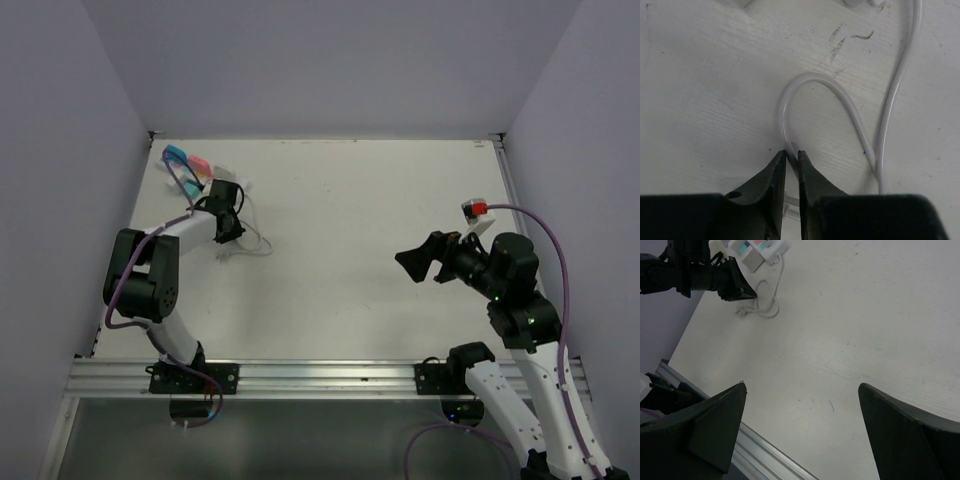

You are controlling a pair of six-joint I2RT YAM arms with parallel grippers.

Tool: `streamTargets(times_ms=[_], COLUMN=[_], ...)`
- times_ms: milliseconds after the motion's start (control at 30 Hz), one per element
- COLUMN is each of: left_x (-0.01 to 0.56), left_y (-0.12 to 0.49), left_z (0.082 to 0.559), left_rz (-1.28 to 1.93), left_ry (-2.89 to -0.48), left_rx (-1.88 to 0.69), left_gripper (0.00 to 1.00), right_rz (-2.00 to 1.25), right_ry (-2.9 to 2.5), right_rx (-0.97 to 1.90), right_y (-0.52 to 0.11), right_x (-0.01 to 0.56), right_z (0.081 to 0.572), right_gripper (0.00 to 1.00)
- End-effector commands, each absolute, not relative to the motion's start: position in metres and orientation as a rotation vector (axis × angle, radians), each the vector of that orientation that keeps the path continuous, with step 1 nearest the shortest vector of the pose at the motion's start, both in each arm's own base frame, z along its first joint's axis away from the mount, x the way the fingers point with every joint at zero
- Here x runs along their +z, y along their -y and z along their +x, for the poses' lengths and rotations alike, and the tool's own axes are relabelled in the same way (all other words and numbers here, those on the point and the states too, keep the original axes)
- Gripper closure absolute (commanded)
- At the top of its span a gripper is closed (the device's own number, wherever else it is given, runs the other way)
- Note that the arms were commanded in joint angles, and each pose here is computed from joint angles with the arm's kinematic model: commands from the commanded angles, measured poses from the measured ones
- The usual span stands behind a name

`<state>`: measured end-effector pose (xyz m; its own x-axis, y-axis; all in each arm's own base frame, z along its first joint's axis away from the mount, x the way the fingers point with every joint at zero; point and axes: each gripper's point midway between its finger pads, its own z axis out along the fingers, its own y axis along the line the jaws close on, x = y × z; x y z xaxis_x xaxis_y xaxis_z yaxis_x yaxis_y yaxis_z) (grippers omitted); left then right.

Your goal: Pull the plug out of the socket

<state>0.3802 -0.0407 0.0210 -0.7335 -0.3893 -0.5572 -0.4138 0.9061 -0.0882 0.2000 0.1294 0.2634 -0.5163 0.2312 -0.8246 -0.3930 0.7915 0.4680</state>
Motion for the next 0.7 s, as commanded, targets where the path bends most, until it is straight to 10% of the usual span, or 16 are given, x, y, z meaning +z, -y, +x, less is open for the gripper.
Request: streamTargets(times_ms=[0,667], left_x=[0.033,0.034], left_y=[0.058,0.223], left_z=[0.392,0.311], left_rz=[-0.573,-0.31], left_ry=[-2.436,-2.506], left_rx=[-0.015,-0.405], left_gripper=[0.85,1.0], right_rz=[-0.163,-0.151], right_ry=[-1.94,-1.936], right_rx=[0.79,0.786], right_y=[-0.132,-0.13], right_x=[0.269,0.269], right_z=[0.196,0.19], right_gripper=[0.01,0.01])
